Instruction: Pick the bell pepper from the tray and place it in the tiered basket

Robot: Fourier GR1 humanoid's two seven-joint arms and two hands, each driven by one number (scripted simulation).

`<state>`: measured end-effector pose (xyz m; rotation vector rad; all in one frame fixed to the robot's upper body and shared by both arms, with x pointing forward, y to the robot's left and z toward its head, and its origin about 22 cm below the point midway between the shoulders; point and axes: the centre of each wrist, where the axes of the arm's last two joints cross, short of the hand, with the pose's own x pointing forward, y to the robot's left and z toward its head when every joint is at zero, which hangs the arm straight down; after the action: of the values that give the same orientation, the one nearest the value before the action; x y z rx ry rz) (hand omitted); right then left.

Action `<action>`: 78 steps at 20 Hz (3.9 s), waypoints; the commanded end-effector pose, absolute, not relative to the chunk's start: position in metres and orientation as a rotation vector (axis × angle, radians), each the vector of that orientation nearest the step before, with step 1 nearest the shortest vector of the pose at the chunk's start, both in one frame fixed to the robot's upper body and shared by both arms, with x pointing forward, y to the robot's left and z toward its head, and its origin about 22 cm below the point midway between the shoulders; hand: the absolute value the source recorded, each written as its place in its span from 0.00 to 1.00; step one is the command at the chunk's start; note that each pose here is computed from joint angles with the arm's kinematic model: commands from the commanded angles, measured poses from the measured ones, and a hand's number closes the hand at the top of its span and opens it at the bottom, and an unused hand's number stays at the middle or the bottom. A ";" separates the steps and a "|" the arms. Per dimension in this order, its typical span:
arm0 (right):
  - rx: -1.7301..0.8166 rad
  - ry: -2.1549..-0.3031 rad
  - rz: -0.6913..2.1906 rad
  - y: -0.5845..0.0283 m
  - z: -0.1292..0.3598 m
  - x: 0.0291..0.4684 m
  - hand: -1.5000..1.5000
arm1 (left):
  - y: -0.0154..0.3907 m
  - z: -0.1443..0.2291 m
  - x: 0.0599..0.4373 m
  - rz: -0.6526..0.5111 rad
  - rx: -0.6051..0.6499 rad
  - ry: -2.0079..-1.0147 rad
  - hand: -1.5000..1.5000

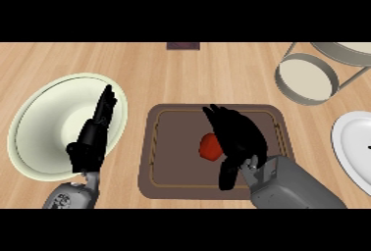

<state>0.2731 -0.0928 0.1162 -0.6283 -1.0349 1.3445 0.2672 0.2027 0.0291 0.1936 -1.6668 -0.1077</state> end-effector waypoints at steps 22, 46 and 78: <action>-0.611 -1.028 1.253 -0.084 0.082 0.284 0.00 | 0.214 0.034 0.286 -0.105 0.190 -1.671 0.50; -1.216 -0.345 0.664 -0.141 0.069 0.385 1.00 | 0.186 0.038 0.282 -0.134 0.160 -1.691 0.50; -1.560 -0.571 0.109 -0.156 0.342 0.455 1.00 | 0.185 0.022 0.276 -0.124 0.169 -1.670 0.50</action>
<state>0.4501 -0.1413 0.3407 -1.5546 -0.7048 0.2524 0.2786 0.1887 0.0292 0.1715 -1.6732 -0.1305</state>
